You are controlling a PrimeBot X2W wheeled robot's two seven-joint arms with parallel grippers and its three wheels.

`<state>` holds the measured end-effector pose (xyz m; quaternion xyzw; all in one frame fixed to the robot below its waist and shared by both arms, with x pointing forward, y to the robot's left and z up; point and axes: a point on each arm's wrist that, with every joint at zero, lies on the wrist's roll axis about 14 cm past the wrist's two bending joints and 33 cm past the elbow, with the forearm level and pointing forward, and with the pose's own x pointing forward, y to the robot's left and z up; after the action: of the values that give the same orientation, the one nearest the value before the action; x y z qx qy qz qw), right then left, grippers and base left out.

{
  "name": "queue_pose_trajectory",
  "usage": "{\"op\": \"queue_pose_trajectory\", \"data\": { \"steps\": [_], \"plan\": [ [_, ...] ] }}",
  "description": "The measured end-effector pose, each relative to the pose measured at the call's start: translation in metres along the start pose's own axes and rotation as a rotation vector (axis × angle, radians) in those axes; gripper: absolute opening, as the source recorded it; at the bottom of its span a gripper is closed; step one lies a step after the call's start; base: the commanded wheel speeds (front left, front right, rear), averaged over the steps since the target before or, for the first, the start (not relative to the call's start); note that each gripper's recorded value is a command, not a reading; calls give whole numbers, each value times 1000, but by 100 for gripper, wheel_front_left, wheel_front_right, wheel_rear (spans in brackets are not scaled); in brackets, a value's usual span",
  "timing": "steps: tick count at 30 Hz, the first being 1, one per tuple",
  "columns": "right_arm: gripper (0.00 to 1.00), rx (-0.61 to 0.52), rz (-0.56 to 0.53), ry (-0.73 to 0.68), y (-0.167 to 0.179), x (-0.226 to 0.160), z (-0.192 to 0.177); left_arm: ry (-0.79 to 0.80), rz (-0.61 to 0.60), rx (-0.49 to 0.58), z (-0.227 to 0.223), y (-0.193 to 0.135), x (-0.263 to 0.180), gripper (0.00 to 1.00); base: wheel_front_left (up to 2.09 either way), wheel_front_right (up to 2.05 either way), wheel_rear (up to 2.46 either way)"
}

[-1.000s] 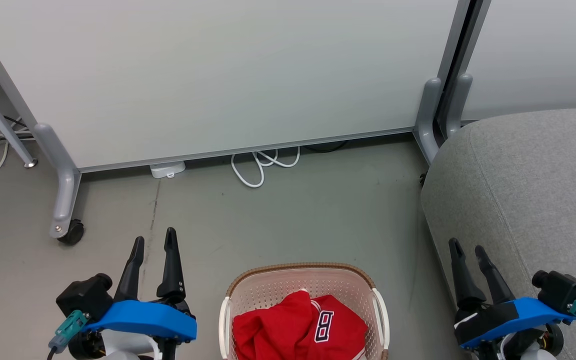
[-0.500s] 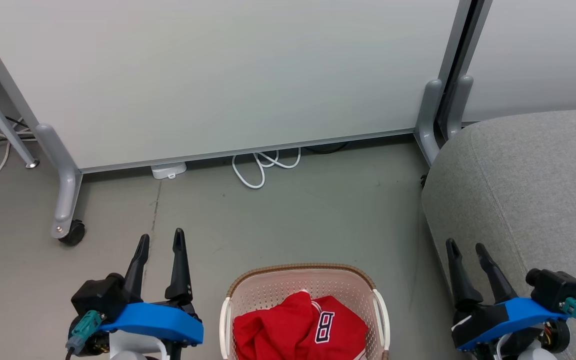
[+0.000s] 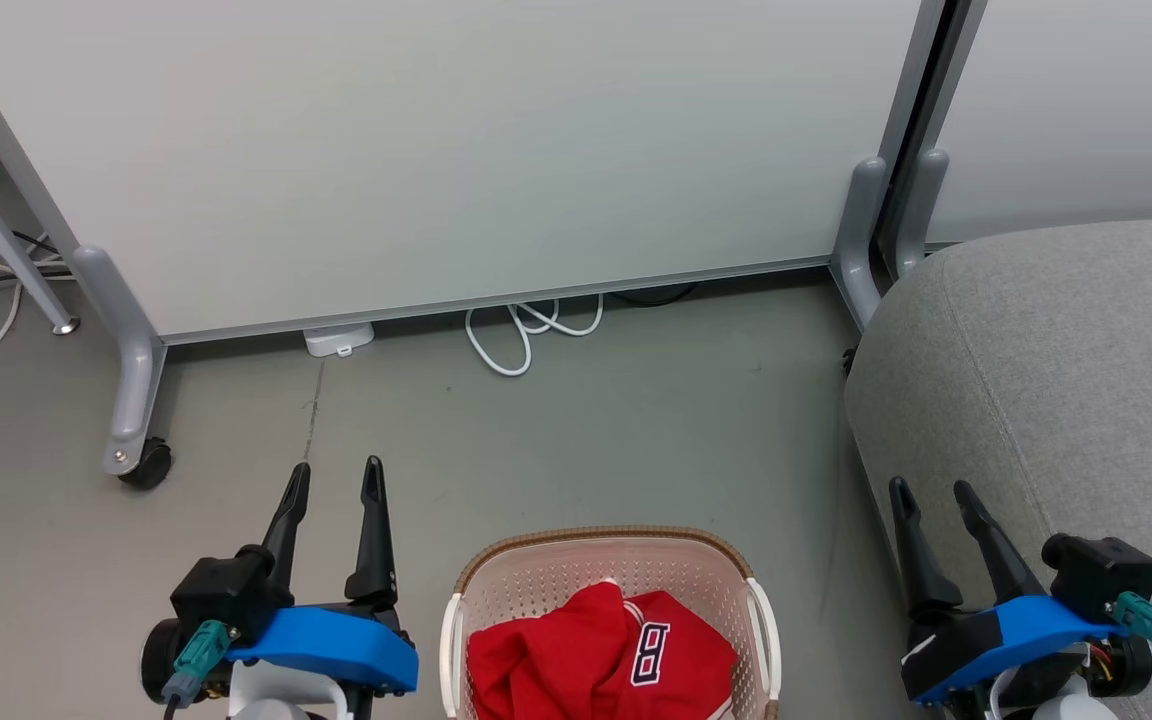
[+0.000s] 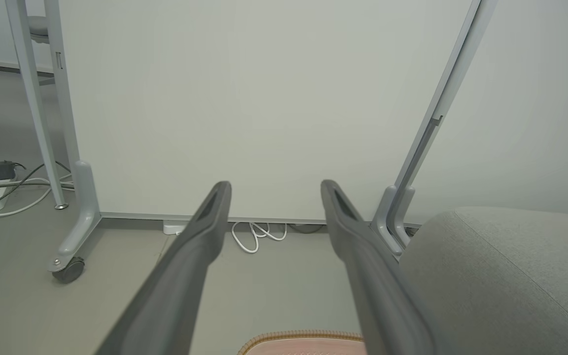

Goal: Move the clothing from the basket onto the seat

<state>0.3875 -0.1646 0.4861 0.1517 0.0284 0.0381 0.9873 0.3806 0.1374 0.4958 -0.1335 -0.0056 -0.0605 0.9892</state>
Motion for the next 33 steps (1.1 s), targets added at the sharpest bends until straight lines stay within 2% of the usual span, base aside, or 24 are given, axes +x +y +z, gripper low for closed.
{"op": "queue_pose_trajectory", "data": {
  "steps": [16,33],
  "plan": [
    [100,-97,6,-1,-1,0,0,-6,-17,72,-2,-5,-1,100,0,0,0],
    [100,-97,-11,1,-7,-2,0,-10,-3,68,-1,-2,-1,100,0,0,0]
  ]
}}
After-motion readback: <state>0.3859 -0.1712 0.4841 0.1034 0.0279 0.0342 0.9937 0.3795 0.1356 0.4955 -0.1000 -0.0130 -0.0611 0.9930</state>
